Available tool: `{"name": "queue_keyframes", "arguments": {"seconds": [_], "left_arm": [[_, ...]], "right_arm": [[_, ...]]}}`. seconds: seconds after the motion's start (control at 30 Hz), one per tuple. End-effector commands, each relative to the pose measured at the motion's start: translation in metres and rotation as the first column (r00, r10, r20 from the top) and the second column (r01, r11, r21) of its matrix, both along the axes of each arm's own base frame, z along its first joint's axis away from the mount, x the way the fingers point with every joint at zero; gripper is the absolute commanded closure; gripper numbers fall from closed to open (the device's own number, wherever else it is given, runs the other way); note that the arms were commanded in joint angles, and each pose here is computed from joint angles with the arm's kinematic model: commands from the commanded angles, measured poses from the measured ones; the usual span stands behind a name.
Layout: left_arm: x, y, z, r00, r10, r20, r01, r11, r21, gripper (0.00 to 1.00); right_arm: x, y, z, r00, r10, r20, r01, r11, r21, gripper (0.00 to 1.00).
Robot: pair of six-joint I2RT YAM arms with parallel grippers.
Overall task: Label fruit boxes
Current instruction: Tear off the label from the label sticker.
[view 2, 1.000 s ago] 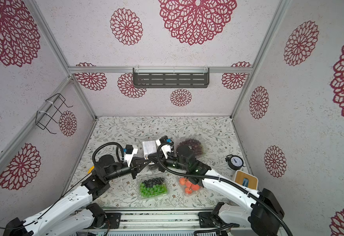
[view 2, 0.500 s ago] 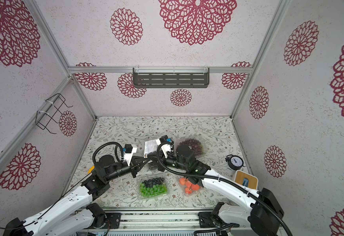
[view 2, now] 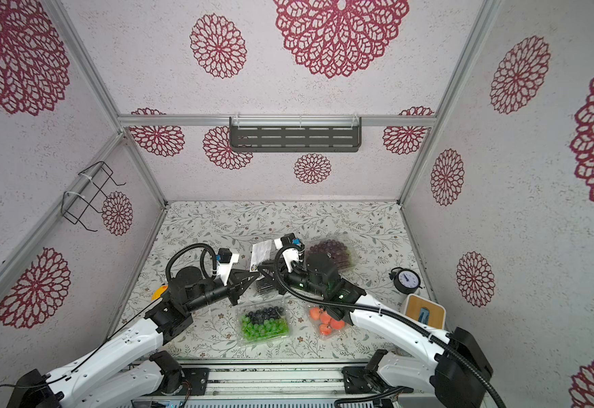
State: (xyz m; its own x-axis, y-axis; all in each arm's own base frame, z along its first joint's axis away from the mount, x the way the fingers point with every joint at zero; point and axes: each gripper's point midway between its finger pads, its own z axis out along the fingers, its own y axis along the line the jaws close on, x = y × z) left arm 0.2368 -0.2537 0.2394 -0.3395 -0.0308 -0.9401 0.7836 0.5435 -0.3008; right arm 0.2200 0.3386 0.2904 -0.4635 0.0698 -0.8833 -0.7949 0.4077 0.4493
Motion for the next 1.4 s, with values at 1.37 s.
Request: {"name": "queue_keyframes", "arguments": {"seconds": [1.37], "left_arm": [[0.020,0.006,-0.008,0.994,0.112,-0.011,-0.112,0.993,0.034,1.00]], "right_arm": [[-0.005,0.013,0.030,0.997,0.075,-0.006,-0.073,0.986,0.151,1.00]]}}
